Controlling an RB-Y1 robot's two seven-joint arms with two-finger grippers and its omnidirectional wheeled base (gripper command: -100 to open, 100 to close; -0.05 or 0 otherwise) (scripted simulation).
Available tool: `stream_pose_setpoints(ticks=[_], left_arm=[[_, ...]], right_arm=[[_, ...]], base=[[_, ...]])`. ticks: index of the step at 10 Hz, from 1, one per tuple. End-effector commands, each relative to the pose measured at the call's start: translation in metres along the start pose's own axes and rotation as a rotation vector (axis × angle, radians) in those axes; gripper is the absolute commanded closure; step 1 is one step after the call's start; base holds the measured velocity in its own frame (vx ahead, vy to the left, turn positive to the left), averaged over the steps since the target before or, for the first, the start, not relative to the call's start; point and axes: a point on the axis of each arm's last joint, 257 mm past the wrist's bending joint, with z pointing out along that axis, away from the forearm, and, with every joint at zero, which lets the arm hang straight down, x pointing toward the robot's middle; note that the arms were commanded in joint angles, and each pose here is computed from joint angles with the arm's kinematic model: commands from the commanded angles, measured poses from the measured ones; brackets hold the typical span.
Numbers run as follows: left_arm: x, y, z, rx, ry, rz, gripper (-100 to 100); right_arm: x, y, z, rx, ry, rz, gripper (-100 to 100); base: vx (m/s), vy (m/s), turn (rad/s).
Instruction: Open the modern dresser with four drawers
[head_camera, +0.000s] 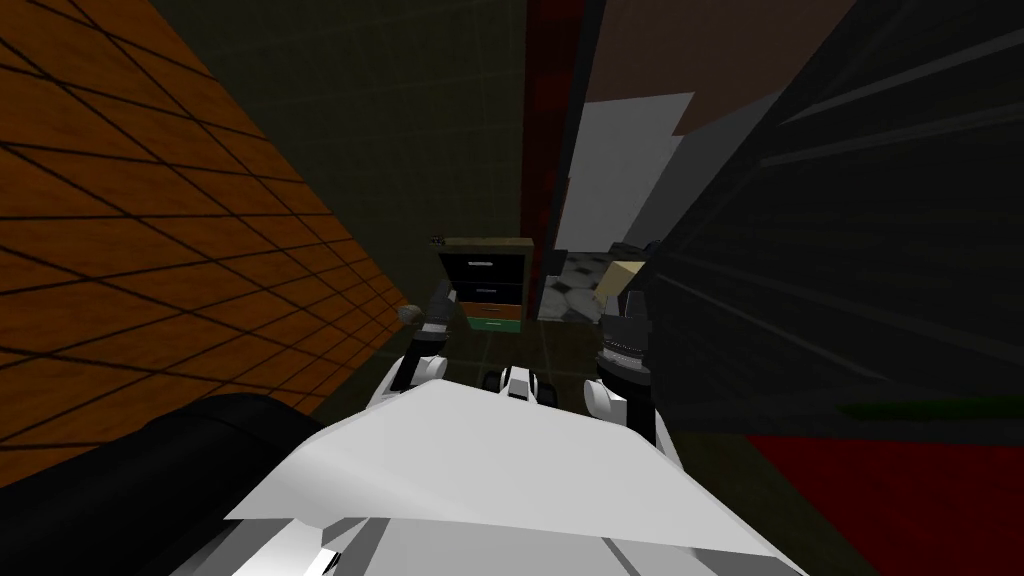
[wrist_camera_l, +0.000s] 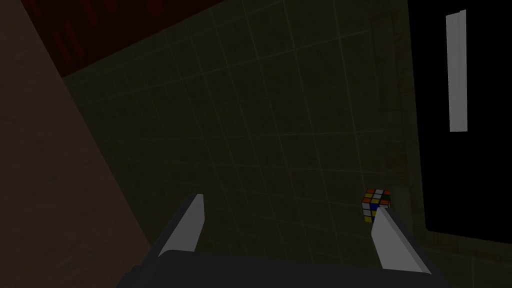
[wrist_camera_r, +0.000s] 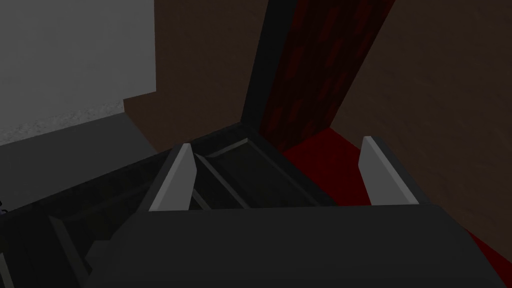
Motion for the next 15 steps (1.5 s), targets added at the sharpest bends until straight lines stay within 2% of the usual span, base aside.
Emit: stream_pose_setpoints(ticks=[1, 6, 7, 15], left_arm=[[-0.008, 0.012, 0.0, -0.046, -0.013, 0.008, -100], [-0.02, 0.031, -0.001, -0.122, -0.037, 0.019, -100], [-0.024, 0.038, -0.002, -0.151, -0.041, 0.026, -100], [-0.044, 0.067, -0.007, -0.274, -0.05, 0.064, -100]], right_arm=[[0.0, 0.0, 0.0, 0.0, 0.0, 0.0, 0], [0.0, 0.0, 0.0, 0.0, 0.0, 0.0, 0], [0.0, 0.0, 0.0, 0.0, 0.0, 0.0, 0], [0.0, 0.0, 0.0, 0.0, 0.0, 0.0, 0]], base=[[0.096, 0.013, -0.1], [0.086, 0.006, -0.102], [0.117, 0.001, -0.181], [0.098, 0.017, -0.108]])
